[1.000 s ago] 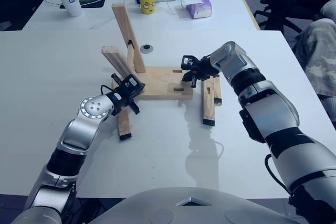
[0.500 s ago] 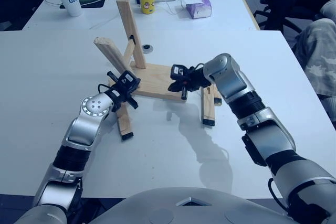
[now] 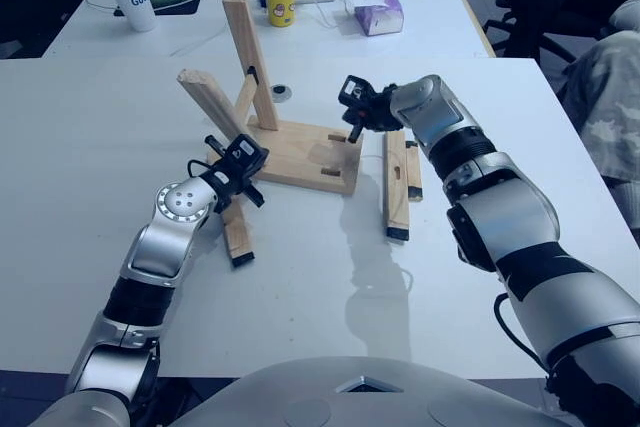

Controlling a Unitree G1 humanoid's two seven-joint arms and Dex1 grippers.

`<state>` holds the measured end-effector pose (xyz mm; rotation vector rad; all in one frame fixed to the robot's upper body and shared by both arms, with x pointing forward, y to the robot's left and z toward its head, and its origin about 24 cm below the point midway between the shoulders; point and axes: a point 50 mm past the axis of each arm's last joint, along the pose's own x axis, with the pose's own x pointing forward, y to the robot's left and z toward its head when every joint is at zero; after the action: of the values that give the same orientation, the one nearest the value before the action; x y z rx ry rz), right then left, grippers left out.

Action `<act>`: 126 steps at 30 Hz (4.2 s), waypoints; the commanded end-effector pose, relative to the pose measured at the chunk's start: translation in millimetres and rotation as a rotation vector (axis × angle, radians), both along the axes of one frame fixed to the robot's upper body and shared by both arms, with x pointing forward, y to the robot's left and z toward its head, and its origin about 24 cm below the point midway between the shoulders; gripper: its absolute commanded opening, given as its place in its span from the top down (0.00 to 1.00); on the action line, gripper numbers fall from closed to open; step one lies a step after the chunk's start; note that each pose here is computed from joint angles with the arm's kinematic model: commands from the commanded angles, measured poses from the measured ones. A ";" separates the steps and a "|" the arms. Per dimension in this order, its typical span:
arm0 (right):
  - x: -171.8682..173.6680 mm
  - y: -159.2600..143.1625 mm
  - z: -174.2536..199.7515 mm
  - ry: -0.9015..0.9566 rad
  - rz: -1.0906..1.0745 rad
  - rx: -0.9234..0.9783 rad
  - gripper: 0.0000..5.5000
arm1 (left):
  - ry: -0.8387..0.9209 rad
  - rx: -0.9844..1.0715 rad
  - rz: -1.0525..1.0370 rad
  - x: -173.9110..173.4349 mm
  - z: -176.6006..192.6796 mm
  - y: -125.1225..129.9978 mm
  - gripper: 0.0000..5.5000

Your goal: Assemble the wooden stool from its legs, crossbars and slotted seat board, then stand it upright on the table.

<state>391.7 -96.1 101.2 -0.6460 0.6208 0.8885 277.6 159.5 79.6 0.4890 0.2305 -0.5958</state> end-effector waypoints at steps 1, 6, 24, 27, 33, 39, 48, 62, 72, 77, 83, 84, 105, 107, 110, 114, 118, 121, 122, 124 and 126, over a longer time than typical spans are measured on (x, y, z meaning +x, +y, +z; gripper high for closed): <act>-3.3 1.8 -4.1 0.086 0.005 -0.042 1.00 | -0.001 0.011 -0.009 1.2 0.9 -0.6 1.00; -5.9 -2.3 -12.1 0.105 0.012 -0.128 1.00 | -0.003 0.012 -0.017 0.2 1.7 -1.7 1.00; -10.8 -4.9 -17.7 0.156 0.125 -0.238 1.00 | -0.016 -0.001 0.001 1.6 1.5 -3.9 1.00; -12.8 -2.6 -16.4 0.185 0.187 -0.254 1.00 | -0.017 0.001 0.005 2.1 1.4 -3.4 1.00; -19.1 -0.3 -12.2 0.258 0.377 -0.314 1.00 | -0.022 -0.006 0.010 3.5 2.2 -2.6 1.00; -33.5 8.1 -3.9 0.344 0.566 -0.246 1.00 | -0.028 -0.029 -0.034 1.4 3.3 -7.0 1.00; -64.8 47.8 18.0 0.306 0.510 0.069 1.00 | -0.028 -0.041 -0.036 0.7 5.4 -3.9 1.00; -39.9 25.5 32.1 0.071 0.026 0.063 1.00 | -0.011 -0.064 -0.164 -32.7 32.3 0.4 1.00; -35.6 0.5 2.5 0.085 -0.073 -0.005 1.00 | 0.177 0.204 -0.125 -35.5 20.5 54.4 1.00; -45.9 4.0 -7.6 0.107 -0.069 0.004 1.00 | 0.163 0.170 -0.138 -14.3 16.0 45.0 1.00; -54.6 12.0 -10.1 0.118 -0.058 0.030 1.00 | 0.237 0.233 -0.139 -12.0 4.3 51.0 1.00; -56.5 13.8 -9.8 0.123 -0.053 0.039 1.00 | 0.250 0.241 -0.132 -12.6 2.3 52.8 1.00; -74.8 18.9 -19.4 0.178 -0.070 0.076 1.00 | 0.288 0.170 -0.115 6.5 -19.3 36.8 1.00; -76.3 19.2 -19.1 0.181 -0.064 0.078 1.00 | 0.289 0.166 -0.113 11.3 -23.9 33.6 1.00; -78.1 18.7 -20.2 0.188 -0.063 0.079 1.00 | 0.276 0.154 -0.111 19.5 -28.7 26.8 1.00; -82.1 17.3 -22.9 0.206 -0.058 0.081 1.00 | 0.238 0.134 -0.112 33.9 -30.5 13.1 1.00; -85.1 17.6 -24.9 0.225 -0.047 0.087 1.00 | 0.179 0.103 -0.107 48.8 -25.8 -2.9 1.00; -87.8 19.9 -25.9 0.235 -0.039 0.090 1.00 | 0.149 0.085 -0.111 57.0 -23.3 -13.6 1.00; -88.3 20.4 -26.3 0.236 -0.039 0.090 1.00 | 0.143 0.080 -0.113 58.7 -22.9 -16.5 1.00; -88.0 20.5 -26.5 0.235 -0.044 0.089 1.00 | 0.135 0.073 -0.111 59.9 -23.1 -18.9 1.00; -84.6 18.7 -25.5 0.218 -0.067 0.088 1.00 | 0.129 0.066 -0.104 59.4 -23.5 -18.1 1.00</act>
<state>306.1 -82.8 72.5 -0.4569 0.8154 0.9208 337.5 146.1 58.1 0.5343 0.3525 -0.7076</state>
